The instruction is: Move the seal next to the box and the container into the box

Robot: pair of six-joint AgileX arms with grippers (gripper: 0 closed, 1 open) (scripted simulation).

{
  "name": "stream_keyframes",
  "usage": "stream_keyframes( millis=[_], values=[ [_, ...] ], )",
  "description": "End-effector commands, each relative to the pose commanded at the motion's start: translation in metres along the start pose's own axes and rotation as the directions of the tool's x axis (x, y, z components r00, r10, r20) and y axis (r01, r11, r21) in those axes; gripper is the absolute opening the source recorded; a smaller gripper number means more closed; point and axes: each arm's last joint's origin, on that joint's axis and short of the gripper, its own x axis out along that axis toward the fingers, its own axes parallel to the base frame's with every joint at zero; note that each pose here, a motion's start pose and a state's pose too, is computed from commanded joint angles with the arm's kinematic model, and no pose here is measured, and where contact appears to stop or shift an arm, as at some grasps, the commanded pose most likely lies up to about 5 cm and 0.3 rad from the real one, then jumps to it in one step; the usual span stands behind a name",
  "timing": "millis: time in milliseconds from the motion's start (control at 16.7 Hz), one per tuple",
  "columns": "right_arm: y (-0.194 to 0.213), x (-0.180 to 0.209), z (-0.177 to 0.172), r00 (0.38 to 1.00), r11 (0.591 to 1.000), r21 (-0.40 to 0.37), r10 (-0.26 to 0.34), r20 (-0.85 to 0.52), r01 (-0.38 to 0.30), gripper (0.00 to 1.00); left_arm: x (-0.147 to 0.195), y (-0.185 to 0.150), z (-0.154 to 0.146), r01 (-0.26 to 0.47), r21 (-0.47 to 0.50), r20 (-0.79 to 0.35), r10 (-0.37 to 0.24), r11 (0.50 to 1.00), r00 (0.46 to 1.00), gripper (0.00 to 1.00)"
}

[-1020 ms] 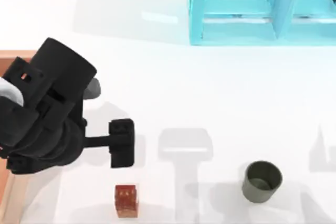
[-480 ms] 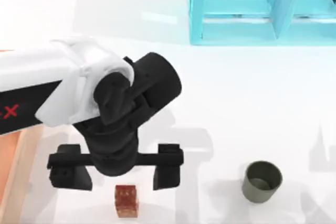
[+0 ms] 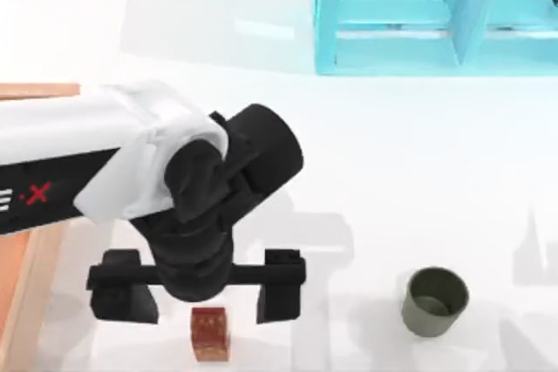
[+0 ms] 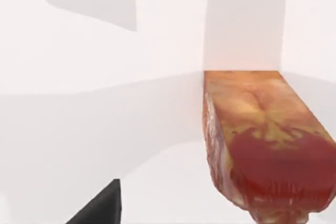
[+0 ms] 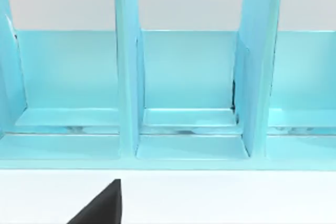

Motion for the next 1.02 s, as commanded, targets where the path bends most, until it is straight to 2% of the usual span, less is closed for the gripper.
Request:
stream_keyframes(
  millis=[360, 660, 1020],
  values=[
    [0.0, 0.0, 0.0, 1.0, 1.0, 0.0, 0.0, 0.0, 0.0, 1.0, 0.056, 0.0, 0.0, 0.006, 0.0, 0.006, -0.006, 1.0, 1.0, 1.0],
    [0.0, 0.0, 0.0, 1.0, 1.0, 0.0, 0.0, 0.0, 0.0, 1.0, 0.06, 0.0, -0.001, 0.003, -0.001, 0.003, -0.003, 1.0, 1.0, 1.0],
    [0.0, 0.0, 0.0, 1.0, 1.0, 0.0, 0.0, 0.0, 0.0, 1.0, 0.06, 0.0, -0.001, 0.003, -0.001, 0.003, -0.003, 1.0, 1.0, 0.55]
  ],
)
